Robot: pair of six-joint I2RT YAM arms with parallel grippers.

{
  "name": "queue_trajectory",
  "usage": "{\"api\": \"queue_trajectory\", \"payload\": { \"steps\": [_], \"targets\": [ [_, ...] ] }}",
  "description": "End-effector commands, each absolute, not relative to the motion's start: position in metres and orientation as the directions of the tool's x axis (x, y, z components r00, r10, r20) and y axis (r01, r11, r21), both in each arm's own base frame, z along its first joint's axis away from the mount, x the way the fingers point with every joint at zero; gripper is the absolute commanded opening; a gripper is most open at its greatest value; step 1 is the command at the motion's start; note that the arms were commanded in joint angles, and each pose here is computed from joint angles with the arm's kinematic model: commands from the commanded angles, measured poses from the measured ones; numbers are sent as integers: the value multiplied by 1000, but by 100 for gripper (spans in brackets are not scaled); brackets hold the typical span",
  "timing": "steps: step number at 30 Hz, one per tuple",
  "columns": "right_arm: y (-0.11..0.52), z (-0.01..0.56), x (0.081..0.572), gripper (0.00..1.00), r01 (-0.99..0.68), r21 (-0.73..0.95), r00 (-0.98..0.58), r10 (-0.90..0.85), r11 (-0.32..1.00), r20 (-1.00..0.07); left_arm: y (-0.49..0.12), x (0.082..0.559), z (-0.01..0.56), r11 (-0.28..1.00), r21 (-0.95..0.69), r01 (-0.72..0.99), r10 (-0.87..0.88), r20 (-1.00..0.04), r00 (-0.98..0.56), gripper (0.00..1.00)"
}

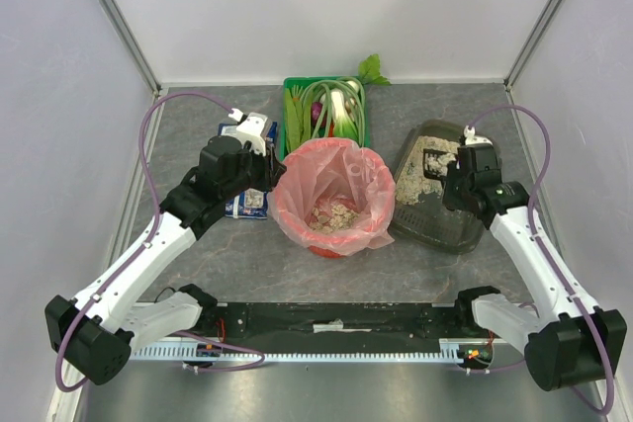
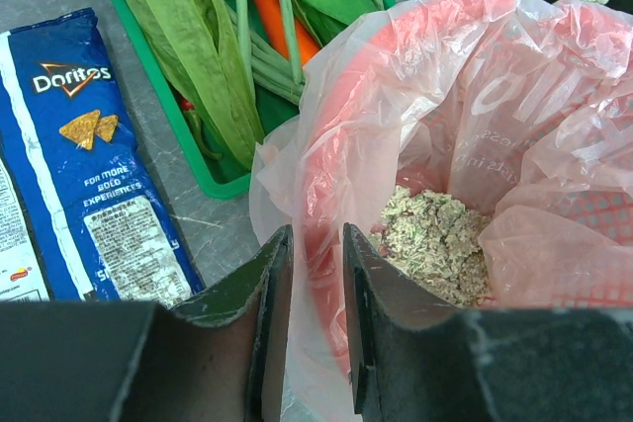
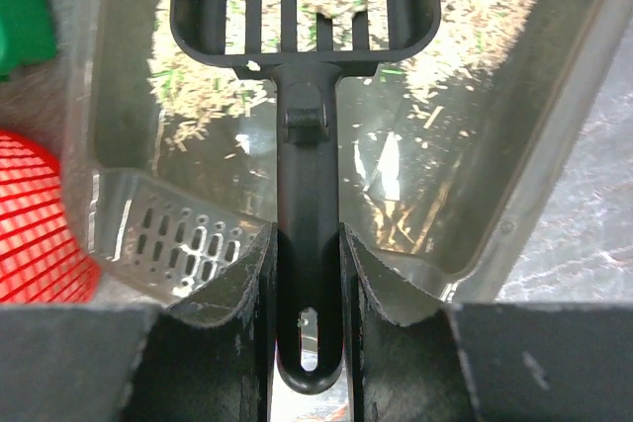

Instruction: Clean the litter box

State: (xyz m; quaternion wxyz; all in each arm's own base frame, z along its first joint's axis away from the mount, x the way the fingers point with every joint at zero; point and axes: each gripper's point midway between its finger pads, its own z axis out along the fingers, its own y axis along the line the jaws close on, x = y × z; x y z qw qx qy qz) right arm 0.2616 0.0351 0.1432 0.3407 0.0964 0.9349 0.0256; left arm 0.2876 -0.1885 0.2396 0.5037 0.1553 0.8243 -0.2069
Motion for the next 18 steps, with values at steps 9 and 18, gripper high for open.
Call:
{"api": "queue_trajectory", "payload": {
  "steps": [9, 18],
  "targets": [
    [30, 167, 270, 0, 168, 155, -702, 228, 974, -675, -187, 292, 254, 864, -145, 482, 52, -927, -372, 33],
    [46, 169, 266, 0, 110, 191, -712, 212, 975, -670, -189, 292, 251, 862, -150, 485, 56, -921, -384, 33]
  ]
}}
